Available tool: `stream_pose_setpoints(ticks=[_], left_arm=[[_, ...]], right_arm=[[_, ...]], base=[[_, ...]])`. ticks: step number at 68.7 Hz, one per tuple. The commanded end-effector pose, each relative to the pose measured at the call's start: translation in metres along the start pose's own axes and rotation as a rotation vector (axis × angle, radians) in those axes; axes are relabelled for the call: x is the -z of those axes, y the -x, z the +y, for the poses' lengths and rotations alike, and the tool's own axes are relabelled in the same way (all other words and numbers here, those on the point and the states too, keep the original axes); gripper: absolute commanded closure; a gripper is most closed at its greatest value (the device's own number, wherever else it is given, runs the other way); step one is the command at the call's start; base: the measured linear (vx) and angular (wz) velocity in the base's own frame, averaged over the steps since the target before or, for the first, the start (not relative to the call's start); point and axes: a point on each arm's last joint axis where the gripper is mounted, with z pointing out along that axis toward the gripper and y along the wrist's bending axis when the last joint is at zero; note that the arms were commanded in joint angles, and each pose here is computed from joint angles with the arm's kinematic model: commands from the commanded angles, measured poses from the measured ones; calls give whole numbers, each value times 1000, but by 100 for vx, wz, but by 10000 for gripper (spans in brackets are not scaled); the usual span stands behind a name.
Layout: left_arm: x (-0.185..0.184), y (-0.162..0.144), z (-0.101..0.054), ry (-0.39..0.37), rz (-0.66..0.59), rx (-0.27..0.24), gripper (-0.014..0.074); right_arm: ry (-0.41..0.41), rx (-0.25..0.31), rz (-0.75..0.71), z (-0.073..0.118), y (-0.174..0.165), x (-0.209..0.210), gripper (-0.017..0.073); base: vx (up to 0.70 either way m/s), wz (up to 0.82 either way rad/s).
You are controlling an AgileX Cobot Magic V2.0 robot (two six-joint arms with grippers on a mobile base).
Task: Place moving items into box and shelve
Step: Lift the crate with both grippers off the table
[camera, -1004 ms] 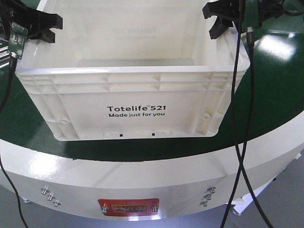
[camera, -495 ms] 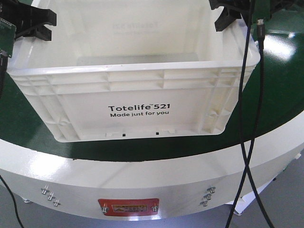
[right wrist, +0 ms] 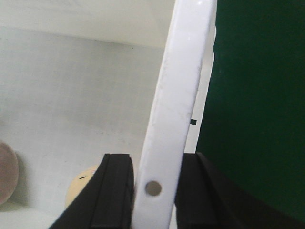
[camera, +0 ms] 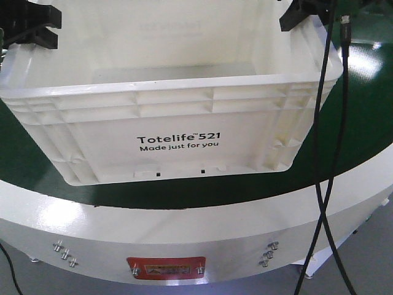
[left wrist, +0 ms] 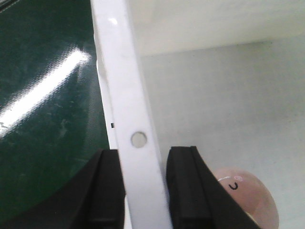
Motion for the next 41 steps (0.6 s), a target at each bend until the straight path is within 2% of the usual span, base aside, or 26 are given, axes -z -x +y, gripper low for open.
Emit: stream_pose_setpoints(ticks=[1,41], left_arm=[[36,15,-15,-95,-207,-11,614],[41,14,-15,-98,-218,-2,614]], right_arm=[[128,19,-144,25,3,47,570],[135,4,-144,25,3,47,570]], base=[[0,0],[0,0]])
